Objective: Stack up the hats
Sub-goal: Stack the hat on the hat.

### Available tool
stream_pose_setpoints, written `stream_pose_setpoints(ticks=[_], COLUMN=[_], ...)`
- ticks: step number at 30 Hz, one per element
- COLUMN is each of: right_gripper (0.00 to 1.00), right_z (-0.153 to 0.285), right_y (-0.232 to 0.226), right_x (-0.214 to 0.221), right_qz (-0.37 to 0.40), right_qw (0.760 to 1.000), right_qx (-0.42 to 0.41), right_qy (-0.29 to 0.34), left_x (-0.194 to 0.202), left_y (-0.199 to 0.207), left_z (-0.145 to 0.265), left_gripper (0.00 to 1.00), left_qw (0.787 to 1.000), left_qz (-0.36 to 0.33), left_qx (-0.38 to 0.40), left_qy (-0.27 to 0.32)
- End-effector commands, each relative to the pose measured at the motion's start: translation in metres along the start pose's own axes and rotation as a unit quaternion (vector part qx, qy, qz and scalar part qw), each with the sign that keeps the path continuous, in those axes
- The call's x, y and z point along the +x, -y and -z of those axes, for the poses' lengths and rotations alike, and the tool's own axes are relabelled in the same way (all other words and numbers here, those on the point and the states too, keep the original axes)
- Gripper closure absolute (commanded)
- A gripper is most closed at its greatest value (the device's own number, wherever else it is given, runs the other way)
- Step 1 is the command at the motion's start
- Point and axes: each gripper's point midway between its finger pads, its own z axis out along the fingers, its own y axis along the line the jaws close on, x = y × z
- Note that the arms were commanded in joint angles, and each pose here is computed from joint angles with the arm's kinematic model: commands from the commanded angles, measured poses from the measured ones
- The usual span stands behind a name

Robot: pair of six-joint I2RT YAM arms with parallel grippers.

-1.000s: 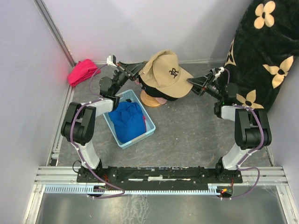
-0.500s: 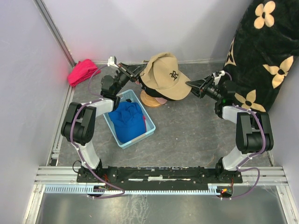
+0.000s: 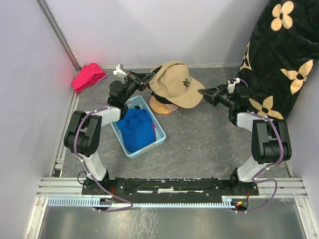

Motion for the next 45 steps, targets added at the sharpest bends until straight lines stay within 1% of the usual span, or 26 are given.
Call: stream_pose_setpoints(ticks=[1, 4, 7, 16, 22, 32, 38, 40, 42, 45], right_gripper=[0.86, 0.85, 0.83, 0.79, 0.76, 0.76, 0.75, 0.75, 0.73, 0.66], right_z=[-0.009, -0.012, -0.012, -0.013, -0.016, -0.030, -0.032, -0.030, -0.030, -0.029], right_y=[0.014, 0.026, 0.041, 0.069, 0.083, 0.109, 0.130, 0.136, 0.139, 0.140], right_x=[-0.021, -0.022, -0.023, -0.029, -0.035, -0.035, -0.033, -0.033, -0.033, -0.033], right_qz=[0.026, 0.025, 0.024, 0.021, 0.019, 0.021, 0.028, 0.030, 0.032, 0.037], right_qw=[0.999, 0.998, 0.997, 0.991, 0.988, 0.982, 0.975, 0.971, 0.971, 0.969], right_qx=[0.028, 0.045, 0.068, 0.119, 0.142, 0.182, 0.220, 0.233, 0.236, 0.242], right_qy=[0.037, 0.035, 0.036, 0.049, 0.056, 0.045, 0.032, 0.031, 0.030, 0.029], left_x=[-0.023, -0.032, -0.034, -0.034, -0.035, -0.037, -0.038, -0.038, -0.037, -0.036], left_y=[0.014, 0.003, -0.009, -0.039, -0.053, -0.085, -0.116, -0.121, -0.123, -0.125], left_z=[0.008, 0.014, 0.017, 0.016, 0.014, 0.014, 0.022, 0.024, 0.023, 0.022], left_gripper=[0.97, 0.97, 0.97, 0.97, 0.97, 0.97, 0.97, 0.97, 0.97, 0.97], left_qw=[0.997, 0.996, 0.995, 0.990, 0.987, 0.978, 0.968, 0.966, 0.966, 0.966], left_qz=[-0.056, -0.058, -0.060, -0.074, -0.084, -0.087, -0.064, -0.059, -0.057, -0.054], left_qx=[0.000, -0.022, -0.043, -0.096, -0.116, -0.175, -0.235, -0.243, -0.245, -0.247], left_qy=[0.047, 0.066, 0.072, 0.067, 0.068, 0.066, 0.067, 0.068, 0.064, 0.057])
